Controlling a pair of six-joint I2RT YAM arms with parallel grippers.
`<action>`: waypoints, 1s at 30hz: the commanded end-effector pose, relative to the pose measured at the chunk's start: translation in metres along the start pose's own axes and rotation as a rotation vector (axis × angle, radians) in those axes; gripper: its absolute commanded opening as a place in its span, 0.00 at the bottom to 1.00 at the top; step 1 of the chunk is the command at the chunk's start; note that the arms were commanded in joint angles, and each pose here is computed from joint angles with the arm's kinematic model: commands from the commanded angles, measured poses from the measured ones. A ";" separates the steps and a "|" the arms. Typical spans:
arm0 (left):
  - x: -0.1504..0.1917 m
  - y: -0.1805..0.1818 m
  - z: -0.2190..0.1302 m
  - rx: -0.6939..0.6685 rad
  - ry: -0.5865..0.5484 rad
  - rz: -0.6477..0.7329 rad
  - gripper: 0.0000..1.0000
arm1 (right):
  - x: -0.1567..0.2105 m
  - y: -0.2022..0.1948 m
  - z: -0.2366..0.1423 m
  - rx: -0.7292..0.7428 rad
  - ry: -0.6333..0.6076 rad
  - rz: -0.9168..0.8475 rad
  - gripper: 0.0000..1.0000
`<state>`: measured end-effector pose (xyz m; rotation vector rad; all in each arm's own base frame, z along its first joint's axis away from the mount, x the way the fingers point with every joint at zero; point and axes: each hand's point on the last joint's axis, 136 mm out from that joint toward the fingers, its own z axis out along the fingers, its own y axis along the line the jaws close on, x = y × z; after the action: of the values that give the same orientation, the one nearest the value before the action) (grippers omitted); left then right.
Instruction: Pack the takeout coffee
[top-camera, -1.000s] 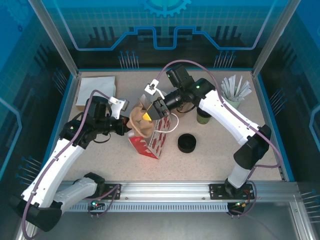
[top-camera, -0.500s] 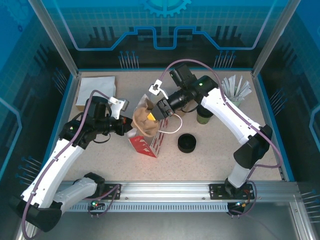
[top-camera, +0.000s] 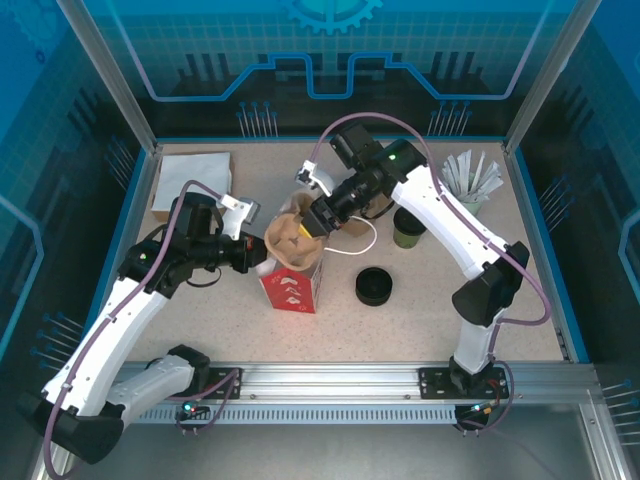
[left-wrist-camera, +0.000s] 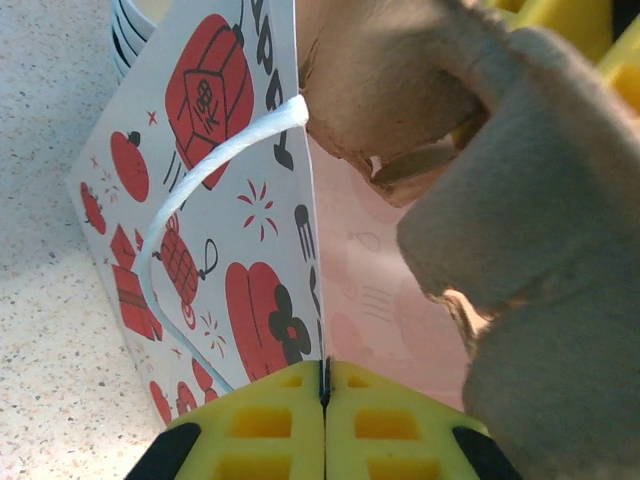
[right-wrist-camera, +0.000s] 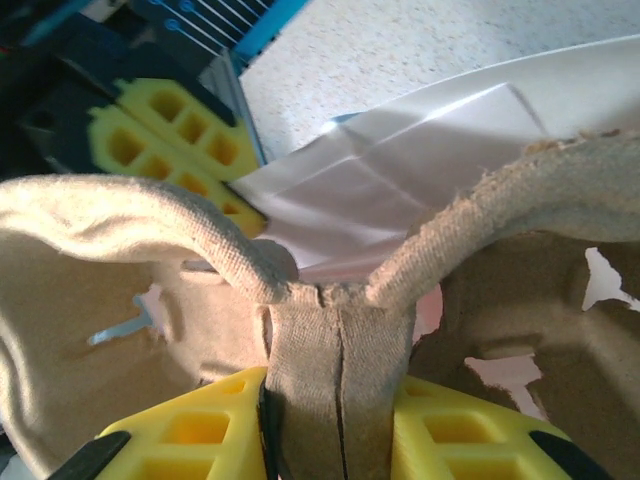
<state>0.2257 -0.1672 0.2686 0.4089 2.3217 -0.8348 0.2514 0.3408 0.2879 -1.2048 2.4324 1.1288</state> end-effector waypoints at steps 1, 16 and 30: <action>-0.004 -0.018 -0.012 0.066 -0.011 0.026 0.04 | 0.011 -0.017 0.001 0.115 0.061 0.016 0.30; -0.004 -0.027 -0.016 0.111 -0.009 -0.008 0.04 | 0.021 -0.040 0.005 0.268 0.110 0.051 0.30; 0.009 -0.026 -0.008 0.131 0.013 -0.039 0.04 | 0.004 -0.046 -0.008 0.222 -0.031 0.229 0.29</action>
<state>0.2170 -0.1725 0.2712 0.3876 2.3352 -0.9157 0.2665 0.3309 0.2669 -0.9942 2.6097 0.9722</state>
